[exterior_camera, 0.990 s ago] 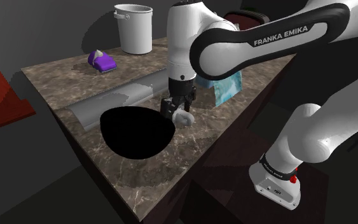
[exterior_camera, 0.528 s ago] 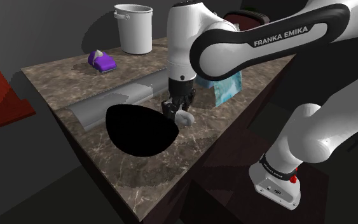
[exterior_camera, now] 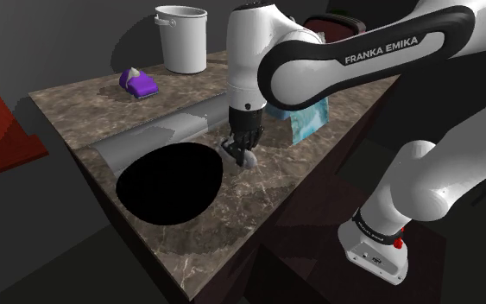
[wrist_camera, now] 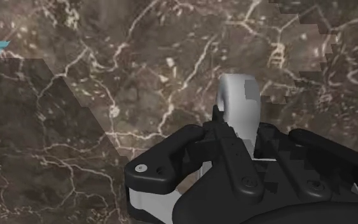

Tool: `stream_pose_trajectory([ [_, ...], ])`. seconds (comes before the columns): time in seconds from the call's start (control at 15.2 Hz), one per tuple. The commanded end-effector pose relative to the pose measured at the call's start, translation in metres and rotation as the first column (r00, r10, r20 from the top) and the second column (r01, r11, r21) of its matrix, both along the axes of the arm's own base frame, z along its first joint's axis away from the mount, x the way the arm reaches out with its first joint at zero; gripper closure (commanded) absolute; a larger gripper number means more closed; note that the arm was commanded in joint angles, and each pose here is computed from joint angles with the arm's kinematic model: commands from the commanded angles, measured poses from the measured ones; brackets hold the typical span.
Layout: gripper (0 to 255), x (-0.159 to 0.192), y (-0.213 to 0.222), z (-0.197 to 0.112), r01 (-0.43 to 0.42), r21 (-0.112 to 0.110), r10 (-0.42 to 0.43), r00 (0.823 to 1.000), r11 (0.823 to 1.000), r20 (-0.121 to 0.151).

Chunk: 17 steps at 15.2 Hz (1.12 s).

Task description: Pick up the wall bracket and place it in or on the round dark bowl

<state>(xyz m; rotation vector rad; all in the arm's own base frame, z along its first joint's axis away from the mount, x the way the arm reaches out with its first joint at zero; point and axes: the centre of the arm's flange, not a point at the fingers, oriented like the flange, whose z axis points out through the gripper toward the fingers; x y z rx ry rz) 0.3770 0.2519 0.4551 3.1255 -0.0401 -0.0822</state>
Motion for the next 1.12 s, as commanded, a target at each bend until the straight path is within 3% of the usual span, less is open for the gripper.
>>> stream_pose_trajectory([
  [0.0, 255, 0.0, 0.0, -0.001, 0.0, 0.0, 0.0, 1.0, 1.0, 0.0],
  [1.06, 255, 0.0, 0.0, 0.084, 0.0, 0.0, 0.0, 1.0, 1.0, 0.0],
])
